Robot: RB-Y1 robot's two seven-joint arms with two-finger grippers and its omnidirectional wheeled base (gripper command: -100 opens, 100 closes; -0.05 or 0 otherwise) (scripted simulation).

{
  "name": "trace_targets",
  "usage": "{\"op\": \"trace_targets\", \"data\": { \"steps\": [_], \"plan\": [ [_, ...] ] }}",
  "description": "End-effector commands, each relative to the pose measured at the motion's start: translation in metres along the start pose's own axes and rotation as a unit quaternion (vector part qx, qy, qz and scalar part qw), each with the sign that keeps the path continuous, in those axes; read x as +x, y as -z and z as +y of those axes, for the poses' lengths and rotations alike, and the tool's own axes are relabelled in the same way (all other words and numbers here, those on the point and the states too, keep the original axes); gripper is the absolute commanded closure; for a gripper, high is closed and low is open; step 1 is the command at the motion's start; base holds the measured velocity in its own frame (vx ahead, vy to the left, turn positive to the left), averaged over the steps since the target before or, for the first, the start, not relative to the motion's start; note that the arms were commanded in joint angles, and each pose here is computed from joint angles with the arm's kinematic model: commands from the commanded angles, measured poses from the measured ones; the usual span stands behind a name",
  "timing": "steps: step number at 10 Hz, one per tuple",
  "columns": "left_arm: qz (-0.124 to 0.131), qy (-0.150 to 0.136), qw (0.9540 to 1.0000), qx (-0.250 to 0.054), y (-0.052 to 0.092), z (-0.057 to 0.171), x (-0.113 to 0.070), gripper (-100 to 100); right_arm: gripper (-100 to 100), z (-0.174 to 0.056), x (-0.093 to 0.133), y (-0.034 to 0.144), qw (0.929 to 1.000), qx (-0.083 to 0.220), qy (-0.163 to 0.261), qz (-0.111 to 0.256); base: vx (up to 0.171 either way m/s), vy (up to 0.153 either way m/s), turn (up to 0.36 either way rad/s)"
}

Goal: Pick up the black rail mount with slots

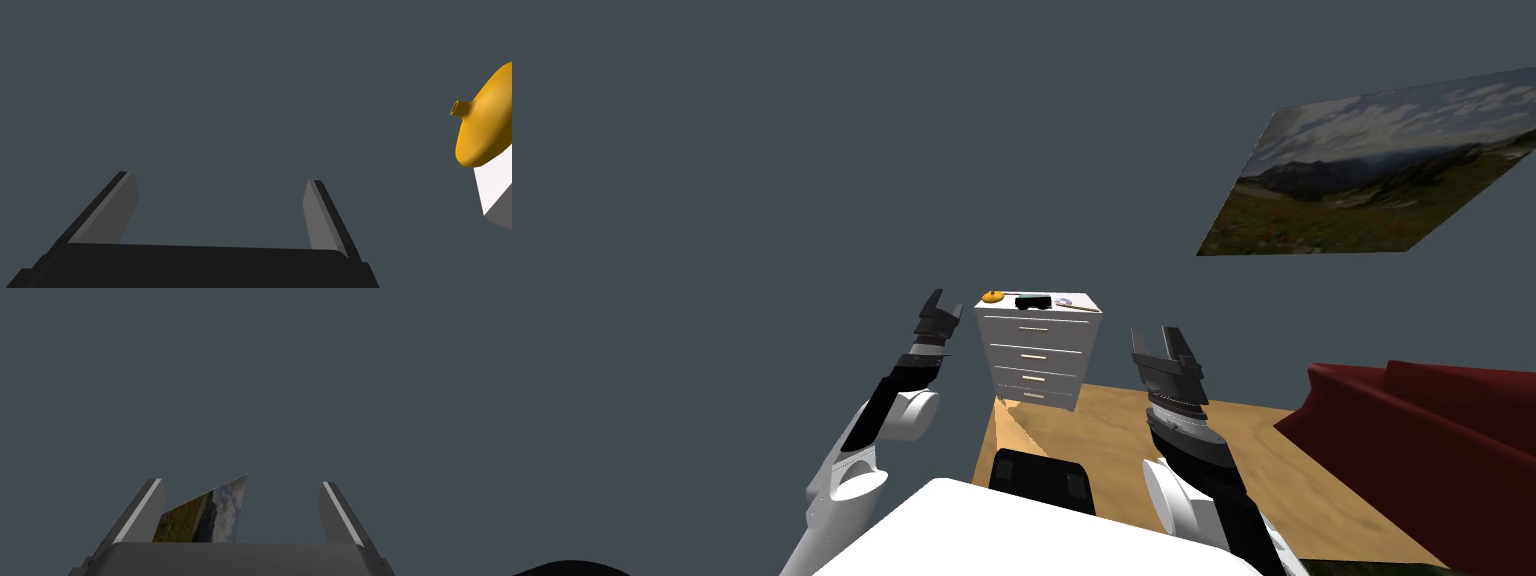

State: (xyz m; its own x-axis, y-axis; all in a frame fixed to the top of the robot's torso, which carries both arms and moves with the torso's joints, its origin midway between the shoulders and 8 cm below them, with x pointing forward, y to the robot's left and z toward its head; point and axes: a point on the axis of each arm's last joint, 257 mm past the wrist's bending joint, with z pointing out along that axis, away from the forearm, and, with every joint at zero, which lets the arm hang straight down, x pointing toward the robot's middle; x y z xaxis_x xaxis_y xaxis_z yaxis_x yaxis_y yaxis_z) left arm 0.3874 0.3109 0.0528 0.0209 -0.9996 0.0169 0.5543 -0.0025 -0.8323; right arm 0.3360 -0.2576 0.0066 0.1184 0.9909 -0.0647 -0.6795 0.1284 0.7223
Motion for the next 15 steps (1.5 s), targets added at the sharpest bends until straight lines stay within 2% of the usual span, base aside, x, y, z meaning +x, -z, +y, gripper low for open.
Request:
{"op": "trace_targets", "data": {
  "steps": [1,4,5,6,8,9,10,11,13,14,15],
  "plan": [
    [0.001,0.005,0.9999,-0.012,-0.003,0.004,0.000,-100,0,0.000,0.000,0.000,1.0000,0.000,0.000,0.000,0.006,0.007,0.022],
    [0.012,0.021,0.9994,-0.025,-0.016,0.000,0.000,-100,0,0.000,0.000,0.000,1.0000,0.000,0.000,0.000,0.009,0.005,0.033],
    [0.009,0.020,0.9990,-0.039,-0.016,0.007,-0.001,-100,0,0.000,0.000,0.000,1.0000,0.000,0.000,0.000,0.011,0.000,0.019],
    [0.016,0.029,0.9988,-0.037,-0.022,0.000,-0.001,-100,0,0.000,0.000,0.000,1.0000,0.000,0.000,0.000,0.013,-0.004,0.037],
    [0.012,0.028,0.9979,-0.056,-0.021,0.010,-0.002,-100,0,0.000,0.000,0.000,1.0000,0.000,0.000,0.000,0.009,-0.003,0.007],
    [0.017,0.037,0.9973,-0.060,-0.028,0.006,-0.002,-100,0,0.000,0.000,0.000,1.0000,0.000,0.000,0.000,0.010,-0.006,0.030],
    [0.015,0.036,0.9965,-0.073,-0.027,0.012,-0.003,-100,0,0.000,0.000,0.000,1.0000,0.000,0.000,0.000,0.013,-0.009,0.021],
    [0.020,0.045,0.9961,-0.073,-0.033,0.006,-0.002,-100,0,0.000,0.000,0.000,1.0000,0.000,0.000,0.000,0.018,-0.012,0.028],
    [0.016,0.044,0.9945,-0.093,-0.031,0.016,-0.004,-100,0,0.000,0.000,0.000,1.0000,0.000,0.000,0.000,0.014,-0.010,0.006],
    [0.021,0.053,0.9937,-0.097,-0.037,0.012,-0.004,-100,0,0.000,0.000,0.000,1.0000,0.000,0.000,0.000,0.017,-0.014,0.023],
    [0.018,0.052,0.9924,-0.110,-0.036,0.019,-0.005,-100,0,0.000,0.000,0.000,1.0000,0.000,0.000,0.000,0.017,-0.016,0.012]
  ]
}}
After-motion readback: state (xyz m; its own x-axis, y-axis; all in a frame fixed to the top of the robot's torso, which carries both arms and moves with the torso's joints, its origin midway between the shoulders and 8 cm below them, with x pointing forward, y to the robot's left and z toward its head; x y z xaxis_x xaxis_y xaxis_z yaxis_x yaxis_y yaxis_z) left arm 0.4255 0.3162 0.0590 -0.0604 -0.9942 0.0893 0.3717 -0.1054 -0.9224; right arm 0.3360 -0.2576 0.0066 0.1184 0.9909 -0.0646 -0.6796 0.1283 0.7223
